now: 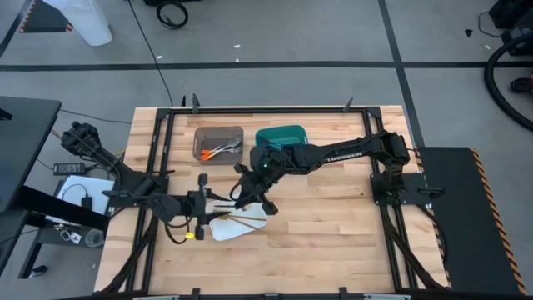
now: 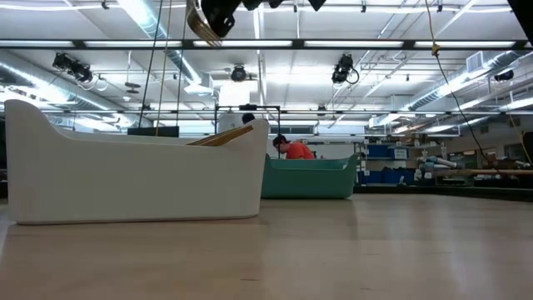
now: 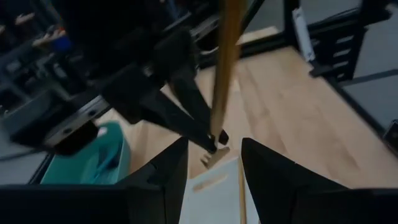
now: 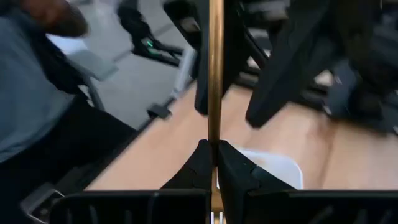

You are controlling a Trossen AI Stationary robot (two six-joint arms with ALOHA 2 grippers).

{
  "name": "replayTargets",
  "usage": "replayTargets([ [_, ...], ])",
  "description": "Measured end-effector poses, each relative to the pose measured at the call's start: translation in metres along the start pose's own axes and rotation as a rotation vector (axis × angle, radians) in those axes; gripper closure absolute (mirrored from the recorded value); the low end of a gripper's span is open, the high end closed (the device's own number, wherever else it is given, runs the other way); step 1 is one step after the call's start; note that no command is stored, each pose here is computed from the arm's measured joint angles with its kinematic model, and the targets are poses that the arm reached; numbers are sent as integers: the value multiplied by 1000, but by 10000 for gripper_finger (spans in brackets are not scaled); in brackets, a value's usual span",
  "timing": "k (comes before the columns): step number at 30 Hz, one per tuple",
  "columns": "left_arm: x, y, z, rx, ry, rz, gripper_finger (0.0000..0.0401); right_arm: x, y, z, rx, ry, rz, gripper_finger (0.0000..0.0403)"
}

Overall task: Sort silverware by color (type)
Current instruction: Put the gold fork into the white bin

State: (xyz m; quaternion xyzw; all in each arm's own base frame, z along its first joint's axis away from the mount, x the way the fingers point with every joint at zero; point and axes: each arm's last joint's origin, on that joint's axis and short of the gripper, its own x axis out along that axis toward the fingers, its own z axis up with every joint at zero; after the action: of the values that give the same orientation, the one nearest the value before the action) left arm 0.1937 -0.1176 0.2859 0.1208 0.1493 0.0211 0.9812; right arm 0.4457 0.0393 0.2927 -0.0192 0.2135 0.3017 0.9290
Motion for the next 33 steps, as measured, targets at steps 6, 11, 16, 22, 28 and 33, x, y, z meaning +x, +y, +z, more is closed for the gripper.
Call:
replayTargets([
  [6, 2, 2, 8, 1, -67, -51, 241, -2, -1, 4, -16, -58, 80, 387],
  [11, 6, 7, 11, -20, -96, -60, 241, -2, -1, 5, -21, -66, 93, 387],
  [16, 8, 11, 16, -37, -149, -90, 243, -2, -1, 5, -24, -67, 94, 387],
  [22, 8, 12, 17, -21, -152, -93, 277, -2, -1, 5, -55, -69, 93, 387],
  [28, 8, 10, 17, -18, -159, -136, 336, -3, -1, 8, -101, -105, 142, 387],
  [33, 8, 10, 19, -1, -184, -162, 384, -6, -4, 10, -119, -138, 183, 387],
])
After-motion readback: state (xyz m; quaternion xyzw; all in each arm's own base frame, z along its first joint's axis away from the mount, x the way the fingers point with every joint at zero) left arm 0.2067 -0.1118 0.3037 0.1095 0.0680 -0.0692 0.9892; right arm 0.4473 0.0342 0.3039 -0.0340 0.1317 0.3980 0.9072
